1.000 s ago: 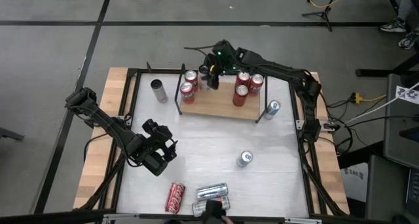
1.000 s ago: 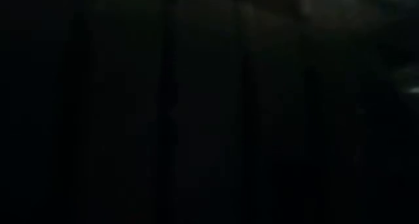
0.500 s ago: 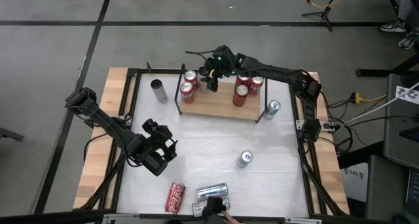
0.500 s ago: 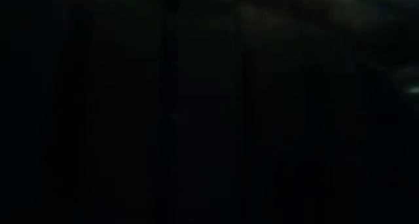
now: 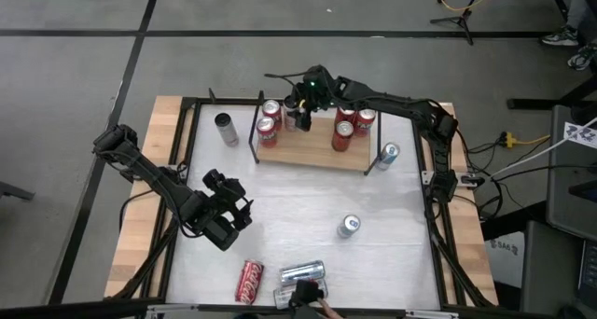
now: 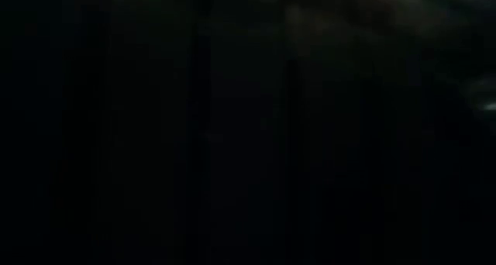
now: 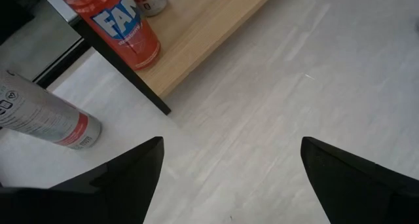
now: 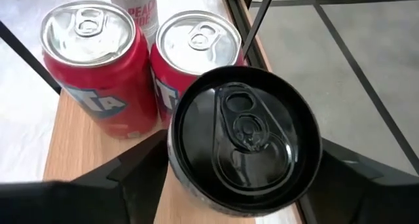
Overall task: Place canned beverage on shelf
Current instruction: Put the middle white-pink soda can on the shelf, then put the top white-pink soda can on the shelf aligned with the white-pink soda can
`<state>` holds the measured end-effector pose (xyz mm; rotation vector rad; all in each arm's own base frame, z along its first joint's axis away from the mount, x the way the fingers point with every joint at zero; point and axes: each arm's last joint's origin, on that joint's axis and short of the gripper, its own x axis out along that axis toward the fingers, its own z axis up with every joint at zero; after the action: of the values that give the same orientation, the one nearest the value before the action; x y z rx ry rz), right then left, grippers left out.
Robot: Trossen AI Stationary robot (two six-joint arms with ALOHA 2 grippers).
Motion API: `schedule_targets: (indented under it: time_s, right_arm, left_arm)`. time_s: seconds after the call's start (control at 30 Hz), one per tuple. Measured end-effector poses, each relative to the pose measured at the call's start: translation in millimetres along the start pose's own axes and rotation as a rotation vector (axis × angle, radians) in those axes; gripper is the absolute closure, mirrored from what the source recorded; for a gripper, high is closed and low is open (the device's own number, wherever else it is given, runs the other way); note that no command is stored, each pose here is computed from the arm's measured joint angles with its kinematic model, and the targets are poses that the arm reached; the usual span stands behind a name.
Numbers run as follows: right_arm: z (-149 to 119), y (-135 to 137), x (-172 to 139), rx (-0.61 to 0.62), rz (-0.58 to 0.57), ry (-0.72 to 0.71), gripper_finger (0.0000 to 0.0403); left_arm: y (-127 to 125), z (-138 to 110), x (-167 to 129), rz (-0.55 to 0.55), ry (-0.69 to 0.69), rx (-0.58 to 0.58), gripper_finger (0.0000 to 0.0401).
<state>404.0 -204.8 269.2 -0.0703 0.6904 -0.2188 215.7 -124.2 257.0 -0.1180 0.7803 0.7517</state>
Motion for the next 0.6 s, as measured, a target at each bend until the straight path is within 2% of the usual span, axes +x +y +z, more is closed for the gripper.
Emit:
schedule_targets:
  time_s: [0.23,0.43,0.6]
  right_arm:
    - [0.2,0.1,-0.8,0.001,0.002,0.004,0.0077]
    - [0.6,0.2,-1.1,0.001,0.002,0.003,0.0077]
    - [11.4,-1.4,-8.4,0.005,0.001,-0.007,0.0077]
  left_arm:
    - [0.0,0.0,0.0,0.000,0.000,0.000,0.0048]
    - [0.0,0.0,0.0,0.000,0.000,0.000,0.0048]
    - [0.2,0.5,0.0,0.007,-0.019,-0.003,0.0048]
